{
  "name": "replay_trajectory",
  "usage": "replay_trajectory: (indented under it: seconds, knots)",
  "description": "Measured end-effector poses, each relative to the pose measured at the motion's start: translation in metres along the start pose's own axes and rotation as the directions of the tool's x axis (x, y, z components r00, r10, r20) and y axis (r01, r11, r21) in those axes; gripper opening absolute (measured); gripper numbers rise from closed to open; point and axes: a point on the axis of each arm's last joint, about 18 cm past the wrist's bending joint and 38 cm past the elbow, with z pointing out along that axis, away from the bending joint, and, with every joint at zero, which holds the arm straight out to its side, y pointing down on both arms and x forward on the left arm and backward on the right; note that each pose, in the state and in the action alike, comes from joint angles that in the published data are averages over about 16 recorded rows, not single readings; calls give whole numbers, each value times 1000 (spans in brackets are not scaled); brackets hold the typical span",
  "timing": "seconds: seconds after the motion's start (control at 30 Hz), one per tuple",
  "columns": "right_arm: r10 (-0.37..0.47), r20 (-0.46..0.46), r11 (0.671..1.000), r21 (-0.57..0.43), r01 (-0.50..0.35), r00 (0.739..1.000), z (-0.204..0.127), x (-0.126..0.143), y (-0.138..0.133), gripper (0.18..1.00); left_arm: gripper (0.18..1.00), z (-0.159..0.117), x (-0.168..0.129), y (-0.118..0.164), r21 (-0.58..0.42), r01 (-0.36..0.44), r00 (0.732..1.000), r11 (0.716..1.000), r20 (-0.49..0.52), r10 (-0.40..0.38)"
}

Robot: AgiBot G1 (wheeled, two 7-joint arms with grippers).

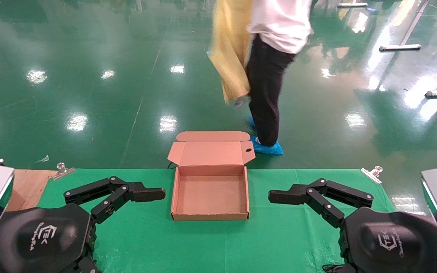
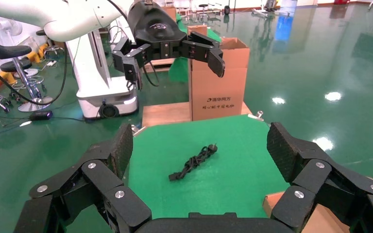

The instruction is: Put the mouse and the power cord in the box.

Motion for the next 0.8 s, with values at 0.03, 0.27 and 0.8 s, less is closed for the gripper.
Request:
replay_trajectory:
  seconds: [0.03,0.27,0.8]
  knots:
    - [0,0,1000,0,0,1000,0,0,0,1001,1001,0,0,0,0,0,1000,1000,0,0]
    - [0,0,1000,0,0,1000,0,0,0,1001,1001,0,0,0,0,0,1000,1000,0,0]
    - [2,0,1000,1,-2,1000,0,0,0,1001,1001,0,0,0,0,0,1000,1000,-1,0]
